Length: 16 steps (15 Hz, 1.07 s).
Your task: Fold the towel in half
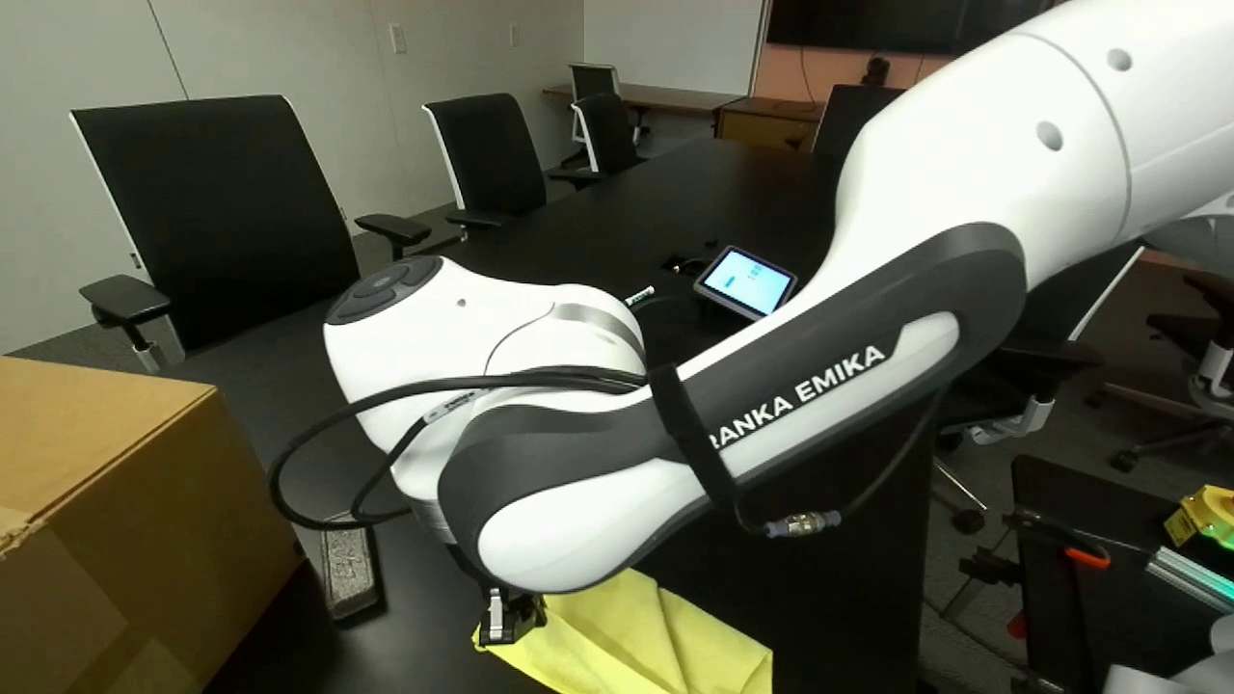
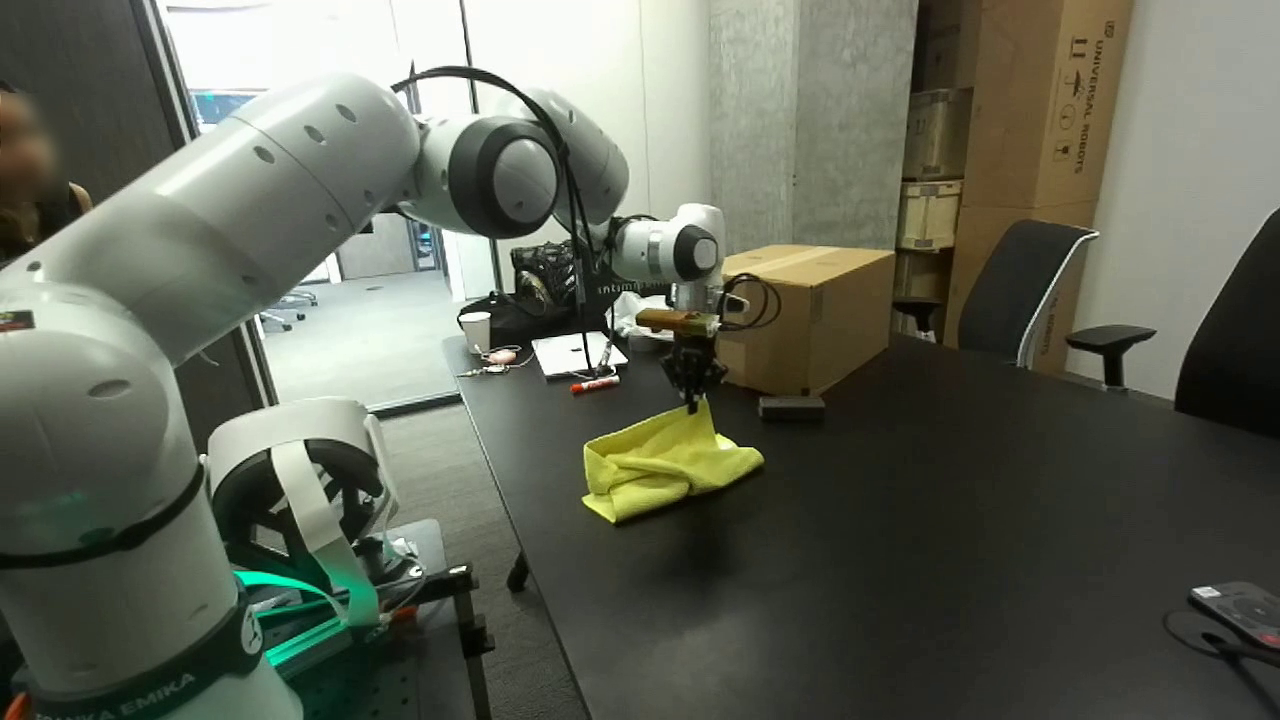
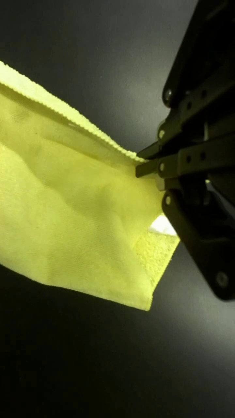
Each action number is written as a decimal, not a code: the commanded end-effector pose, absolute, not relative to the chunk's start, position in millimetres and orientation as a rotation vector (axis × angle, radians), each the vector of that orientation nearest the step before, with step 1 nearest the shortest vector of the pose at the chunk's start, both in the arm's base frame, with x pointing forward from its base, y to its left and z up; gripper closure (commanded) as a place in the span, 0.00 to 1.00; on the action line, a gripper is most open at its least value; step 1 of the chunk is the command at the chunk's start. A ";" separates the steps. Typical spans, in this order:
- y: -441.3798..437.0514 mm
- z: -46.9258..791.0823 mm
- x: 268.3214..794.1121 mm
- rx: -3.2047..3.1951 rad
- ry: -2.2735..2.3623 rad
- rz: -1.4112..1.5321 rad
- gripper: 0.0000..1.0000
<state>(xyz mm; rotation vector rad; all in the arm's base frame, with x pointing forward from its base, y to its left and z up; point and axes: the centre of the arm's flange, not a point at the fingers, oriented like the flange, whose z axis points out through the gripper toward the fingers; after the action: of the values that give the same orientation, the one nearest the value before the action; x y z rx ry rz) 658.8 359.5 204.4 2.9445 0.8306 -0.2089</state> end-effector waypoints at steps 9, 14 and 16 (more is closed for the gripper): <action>392.5 197.3 700.6 2.863 0.814 -0.181 0.95; 396.4 190.3 702.8 2.868 0.814 -0.211 0.90; 396.7 191.1 703.5 2.873 0.811 -0.219 0.65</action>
<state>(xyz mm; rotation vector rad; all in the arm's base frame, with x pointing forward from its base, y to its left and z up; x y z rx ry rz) 674.9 378.9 188.2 2.8780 0.8230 -0.2183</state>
